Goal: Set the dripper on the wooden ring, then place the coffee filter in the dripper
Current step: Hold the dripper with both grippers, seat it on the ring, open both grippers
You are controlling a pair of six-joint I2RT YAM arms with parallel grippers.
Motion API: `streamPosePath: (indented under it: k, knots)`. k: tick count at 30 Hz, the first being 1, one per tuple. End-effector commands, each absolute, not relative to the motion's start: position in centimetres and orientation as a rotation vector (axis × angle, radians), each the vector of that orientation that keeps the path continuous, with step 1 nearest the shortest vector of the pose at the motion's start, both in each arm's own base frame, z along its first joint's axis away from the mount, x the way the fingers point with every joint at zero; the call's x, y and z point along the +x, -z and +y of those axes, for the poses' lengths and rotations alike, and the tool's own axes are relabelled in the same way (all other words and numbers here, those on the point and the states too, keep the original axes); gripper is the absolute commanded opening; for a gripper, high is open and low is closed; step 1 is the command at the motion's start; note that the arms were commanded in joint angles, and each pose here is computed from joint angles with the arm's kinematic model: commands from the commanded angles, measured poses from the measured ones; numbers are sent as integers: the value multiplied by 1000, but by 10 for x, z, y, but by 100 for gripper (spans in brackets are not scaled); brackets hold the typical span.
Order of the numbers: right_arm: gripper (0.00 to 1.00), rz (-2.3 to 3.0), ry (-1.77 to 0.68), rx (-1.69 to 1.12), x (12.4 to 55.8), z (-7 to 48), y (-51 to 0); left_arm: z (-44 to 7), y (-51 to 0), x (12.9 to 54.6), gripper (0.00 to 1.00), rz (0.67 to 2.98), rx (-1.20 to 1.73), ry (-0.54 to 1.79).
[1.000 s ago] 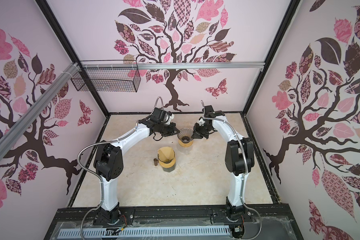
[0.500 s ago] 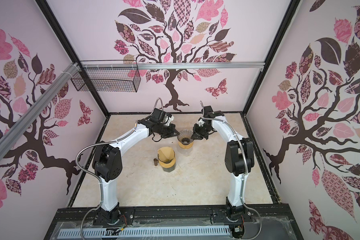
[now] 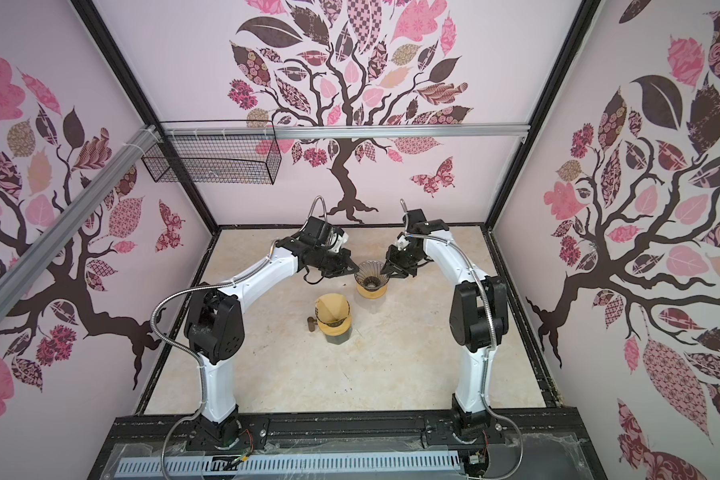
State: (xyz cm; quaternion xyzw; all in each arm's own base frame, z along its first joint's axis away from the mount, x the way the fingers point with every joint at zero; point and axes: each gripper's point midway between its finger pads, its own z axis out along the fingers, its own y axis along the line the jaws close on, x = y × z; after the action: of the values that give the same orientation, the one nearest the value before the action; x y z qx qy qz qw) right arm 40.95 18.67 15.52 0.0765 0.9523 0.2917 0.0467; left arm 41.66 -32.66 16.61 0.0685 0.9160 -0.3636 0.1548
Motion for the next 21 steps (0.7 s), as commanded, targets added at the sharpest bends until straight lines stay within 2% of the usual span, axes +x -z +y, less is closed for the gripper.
streamPosePath:
  k: [1, 5, 12, 21]
  knots:
    - [29, 2835, -866, 178, 412, 187, -186, -318, -145, 400, 1, 2755, 174, 954]
    - [30, 2832, -863, 173, 412, 186, -188, -319, -155, 405, 6, 2731, 170, 971]
    - [33, 2811, -864, 162, 416, 187, -197, -322, -171, 412, 21, 2685, 180, 1002]
    - [37, 2744, -821, 165, 419, 181, -218, -325, -204, 412, 33, 2608, 212, 1053]
